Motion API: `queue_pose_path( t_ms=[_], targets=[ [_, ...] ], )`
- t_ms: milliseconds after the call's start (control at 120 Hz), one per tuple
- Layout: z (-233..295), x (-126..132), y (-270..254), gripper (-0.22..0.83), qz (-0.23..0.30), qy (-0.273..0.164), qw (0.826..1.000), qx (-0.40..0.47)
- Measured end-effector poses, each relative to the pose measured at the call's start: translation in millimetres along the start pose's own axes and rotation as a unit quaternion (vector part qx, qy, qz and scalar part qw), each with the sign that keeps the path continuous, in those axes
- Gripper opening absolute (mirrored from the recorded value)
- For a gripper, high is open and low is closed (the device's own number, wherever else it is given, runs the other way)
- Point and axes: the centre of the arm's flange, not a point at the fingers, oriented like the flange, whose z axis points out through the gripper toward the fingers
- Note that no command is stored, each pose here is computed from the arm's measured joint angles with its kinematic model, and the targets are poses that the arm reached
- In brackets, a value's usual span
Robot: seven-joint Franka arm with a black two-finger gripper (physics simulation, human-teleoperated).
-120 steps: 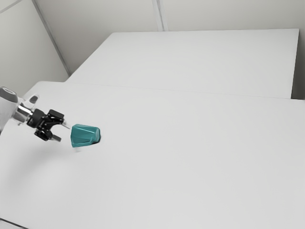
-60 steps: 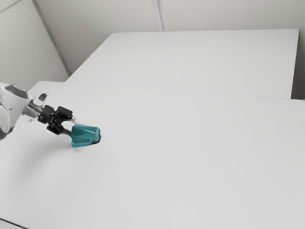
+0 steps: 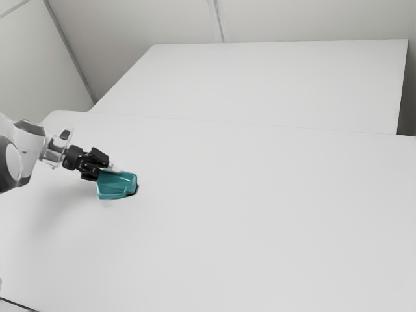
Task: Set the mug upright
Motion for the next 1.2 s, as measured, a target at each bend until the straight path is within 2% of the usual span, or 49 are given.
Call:
queue_pose_path(
  t_ms=[142,317,742,900,1067,1200],
  targets=[
    [2,1,1,-0.02,0.002,0.007,1.000,-0.013],
    [4,3,6,-0.12,0.009,0.012,1.000,-0.024],
    [5,7,17,-0.16,0.024,0.019,0.999,-0.031],
    [-6,10,41,-0.16,0.048,0.018,0.998,-0.025],
    [-11,22,79,-0.16,0.098,-0.023,0.995,0.027],
    [33,40,140,-0.16,0.164,-0.090,0.978,0.096]
  ],
)
